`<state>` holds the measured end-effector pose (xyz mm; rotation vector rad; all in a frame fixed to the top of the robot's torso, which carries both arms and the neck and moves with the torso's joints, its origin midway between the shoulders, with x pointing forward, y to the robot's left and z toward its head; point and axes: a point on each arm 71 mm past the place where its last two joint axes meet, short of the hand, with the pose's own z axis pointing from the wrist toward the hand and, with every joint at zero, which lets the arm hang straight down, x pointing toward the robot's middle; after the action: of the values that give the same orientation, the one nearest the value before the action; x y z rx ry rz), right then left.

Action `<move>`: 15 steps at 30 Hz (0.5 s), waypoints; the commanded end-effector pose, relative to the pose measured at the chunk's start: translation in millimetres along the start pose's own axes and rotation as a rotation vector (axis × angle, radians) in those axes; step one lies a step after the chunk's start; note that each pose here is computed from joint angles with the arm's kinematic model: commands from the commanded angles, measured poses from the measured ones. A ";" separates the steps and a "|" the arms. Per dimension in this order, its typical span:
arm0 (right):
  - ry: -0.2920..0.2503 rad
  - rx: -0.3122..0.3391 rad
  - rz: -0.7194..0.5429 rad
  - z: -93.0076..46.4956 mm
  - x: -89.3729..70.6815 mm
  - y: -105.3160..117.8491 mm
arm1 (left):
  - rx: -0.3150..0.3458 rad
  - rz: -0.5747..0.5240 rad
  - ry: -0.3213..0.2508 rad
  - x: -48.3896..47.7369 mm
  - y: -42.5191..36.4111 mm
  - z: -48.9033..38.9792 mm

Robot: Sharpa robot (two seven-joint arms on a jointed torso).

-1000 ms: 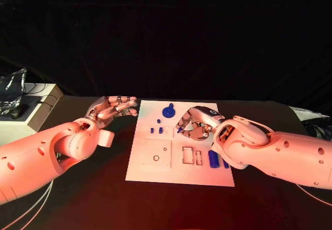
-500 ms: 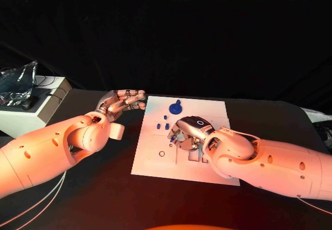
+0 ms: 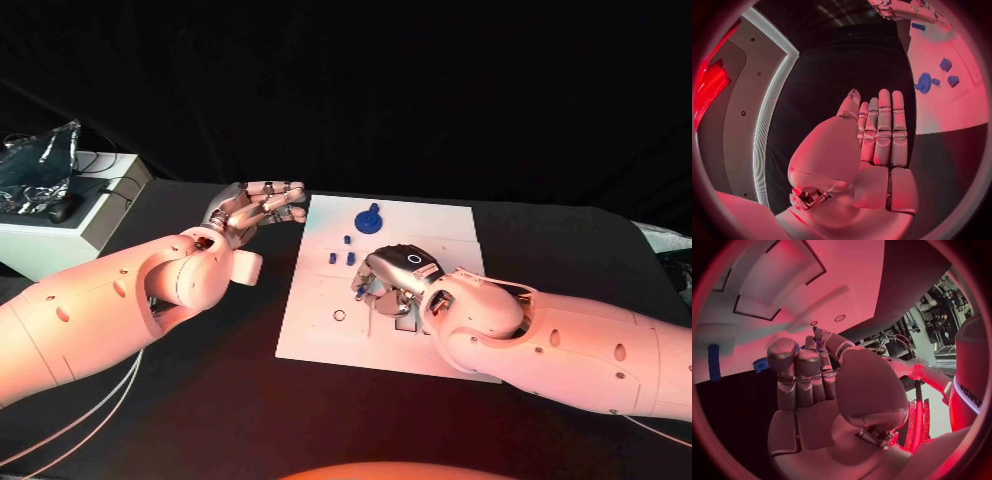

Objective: Assemble the parts on the task board

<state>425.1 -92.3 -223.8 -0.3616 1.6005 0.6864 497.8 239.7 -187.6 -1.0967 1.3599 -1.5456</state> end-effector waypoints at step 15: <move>0.030 -0.005 -0.033 0.7 8.1 2.4 | 0.011 -0.013 0.004 -0.2 -0.7 -0.3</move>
<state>423.5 -88.9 -228.9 -0.3809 1.6093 0.6779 497.7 241.0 -188.1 -1.1020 1.3581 -1.5442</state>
